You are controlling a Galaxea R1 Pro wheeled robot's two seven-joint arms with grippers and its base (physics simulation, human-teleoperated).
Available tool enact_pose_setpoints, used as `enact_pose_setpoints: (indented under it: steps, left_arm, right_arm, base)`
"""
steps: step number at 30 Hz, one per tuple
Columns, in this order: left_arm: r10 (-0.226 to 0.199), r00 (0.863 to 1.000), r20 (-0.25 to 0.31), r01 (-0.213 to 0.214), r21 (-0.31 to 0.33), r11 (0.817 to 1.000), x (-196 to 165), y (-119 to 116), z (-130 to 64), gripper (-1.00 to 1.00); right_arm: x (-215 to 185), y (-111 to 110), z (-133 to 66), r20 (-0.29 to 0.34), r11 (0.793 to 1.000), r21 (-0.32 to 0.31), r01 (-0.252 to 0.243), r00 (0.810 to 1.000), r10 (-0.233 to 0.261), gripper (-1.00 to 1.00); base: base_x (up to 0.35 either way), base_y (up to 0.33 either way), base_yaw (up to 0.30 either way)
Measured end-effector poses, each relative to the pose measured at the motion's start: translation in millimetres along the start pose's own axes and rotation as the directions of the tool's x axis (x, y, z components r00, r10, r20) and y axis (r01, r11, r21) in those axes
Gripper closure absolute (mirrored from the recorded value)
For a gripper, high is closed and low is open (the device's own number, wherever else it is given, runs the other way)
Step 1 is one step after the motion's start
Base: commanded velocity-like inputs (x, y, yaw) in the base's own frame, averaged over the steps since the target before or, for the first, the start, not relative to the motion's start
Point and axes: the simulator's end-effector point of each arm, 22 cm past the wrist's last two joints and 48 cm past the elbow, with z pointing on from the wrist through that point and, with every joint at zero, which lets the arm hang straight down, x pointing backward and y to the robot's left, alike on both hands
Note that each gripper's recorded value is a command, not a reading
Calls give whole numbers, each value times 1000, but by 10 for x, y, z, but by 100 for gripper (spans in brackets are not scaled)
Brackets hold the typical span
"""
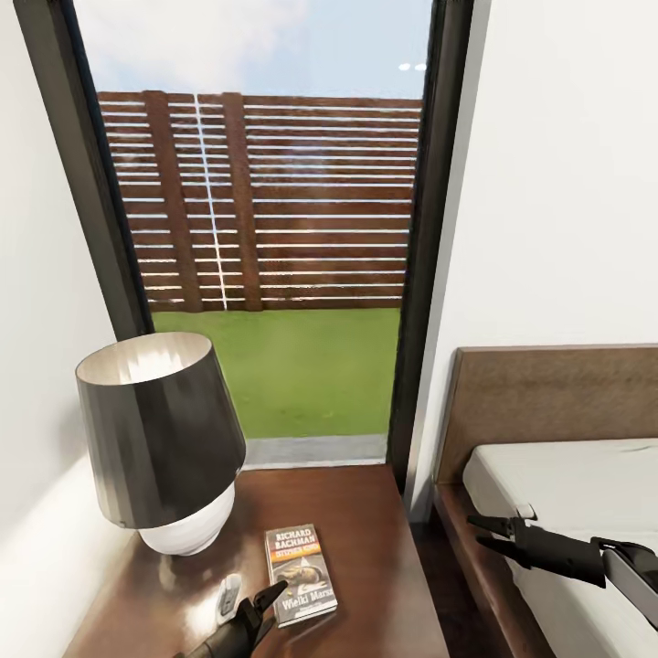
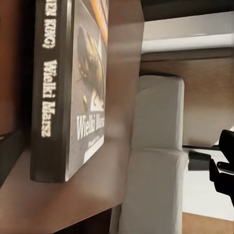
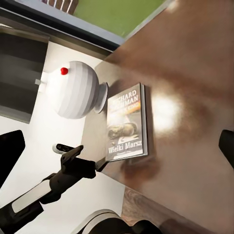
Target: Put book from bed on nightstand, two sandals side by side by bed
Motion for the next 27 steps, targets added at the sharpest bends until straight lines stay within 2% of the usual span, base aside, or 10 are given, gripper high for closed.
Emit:
enact_pose_setpoints:
  steps: [9,16,27]
  left_arm:
    - [-2,1000,1,2,-1,1000,-1,4,-2,-100]
    - [-2,1000,1,2,-1,1000,-2,6,-2,-100]
    - [-2,1000,2,2,-1,1000,-4,4,-3,-100]
  right_arm:
    - [0,-1,0,0,1000,0,1,1000,-1,-100]
    - [1,-2,1,0,1000,0,0,1000,0,-100]
    - [-1,1,0,0,1000,0,0,1000,0,-100]
  base:
    - [-1,0,0]
    - [-187,0,0]
    - [-12,0,0]
